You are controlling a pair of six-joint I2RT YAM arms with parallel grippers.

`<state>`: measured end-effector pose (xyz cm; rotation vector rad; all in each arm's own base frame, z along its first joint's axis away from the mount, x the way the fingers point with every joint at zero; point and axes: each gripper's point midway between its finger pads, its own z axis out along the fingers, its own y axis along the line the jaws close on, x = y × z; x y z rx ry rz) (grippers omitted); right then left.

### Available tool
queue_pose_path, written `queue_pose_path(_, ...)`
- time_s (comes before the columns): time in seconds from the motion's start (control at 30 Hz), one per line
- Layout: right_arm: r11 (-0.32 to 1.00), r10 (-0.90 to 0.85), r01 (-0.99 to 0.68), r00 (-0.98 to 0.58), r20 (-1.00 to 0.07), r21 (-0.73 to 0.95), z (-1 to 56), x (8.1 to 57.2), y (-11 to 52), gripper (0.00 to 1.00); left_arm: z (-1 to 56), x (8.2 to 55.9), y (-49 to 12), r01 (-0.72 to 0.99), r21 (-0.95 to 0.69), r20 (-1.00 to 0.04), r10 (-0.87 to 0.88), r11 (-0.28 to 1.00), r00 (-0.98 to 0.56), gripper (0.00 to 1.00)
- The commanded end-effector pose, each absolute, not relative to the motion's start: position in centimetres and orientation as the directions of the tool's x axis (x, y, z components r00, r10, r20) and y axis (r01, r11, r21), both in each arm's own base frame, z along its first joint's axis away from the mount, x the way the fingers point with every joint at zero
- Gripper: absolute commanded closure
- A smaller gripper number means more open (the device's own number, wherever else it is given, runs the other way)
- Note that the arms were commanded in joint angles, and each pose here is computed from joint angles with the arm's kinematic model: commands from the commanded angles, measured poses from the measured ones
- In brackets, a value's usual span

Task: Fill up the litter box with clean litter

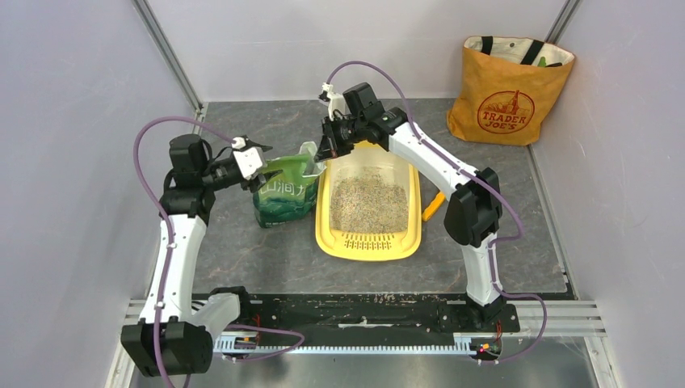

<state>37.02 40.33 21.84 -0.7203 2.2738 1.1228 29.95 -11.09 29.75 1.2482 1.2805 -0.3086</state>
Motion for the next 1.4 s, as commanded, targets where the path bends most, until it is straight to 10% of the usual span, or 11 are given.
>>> queue_pose_path(0.0,0.510,-0.183,-0.678,-0.687,-0.704,0.529,25.4,37.9,41.2,1.00,29.6,29.4,-12.2,0.845,0.353,-0.905,0.376,0.402,0.199,0.35)
queue_pose_path(0.13,0.539,-0.173,-0.668,-0.684,-0.709,0.513,26.0,38.2,41.0,1.00,29.3,30.0,-12.3,0.856,0.312,-0.903,0.409,0.411,0.133,0.51)
queue_pose_path(0.23,0.603,-0.170,-0.646,-0.678,-0.715,0.469,25.9,38.8,40.1,1.00,28.9,30.0,-12.4,0.866,0.268,-0.891,0.451,0.422,0.055,0.97)
queue_pose_path(0.37,0.758,-0.184,-0.573,-0.645,-0.742,0.311,25.2,41.3,36.4,1.00,31.9,28.5,-9.8,0.853,0.287,-0.906,0.414,0.435,0.094,0.98)
queue_pose_path(0.5,0.599,-0.167,-0.668,-0.643,-0.747,0.441,27.8,38.5,38.6,1.00,32.6,27.8,-7.6,0.785,0.432,-0.859,0.467,0.444,0.209,0.98)
queue_pose_path(0.67,0.288,-0.175,-0.857,-0.486,-0.856,0.427,32.2,34.8,40.0,0.31,31.6,26.5,-7.3,0.799,0.483,-0.834,0.466,0.357,0.296,0.98)
queue_pose_path(0.8,0.181,-0.231,-0.957,-0.267,-0.936,0.228,30.9,35.3,37.5,0.15,31.4,26.0,-7.4,0.810,0.512,-0.815,0.458,0.284,0.354,0.98)
queue_pose_path(1.07,-0.112,-0.229,-0.978,0.199,-0.953,-0.177,27.1,34.1,38.1,0.04,31.7,26.1,-7.4,0.830,0.518,-0.802,0.453,0.207,0.388,0.98)
queue_pose_path(1.37,-0.245,-0.194,-0.947,0.258,-0.946,-0.208,23.1,33.1,43.0,0.03,31.9,25.7,-7.4,0.809,0.560,-0.771,0.471,0.181,0.428,0.98)
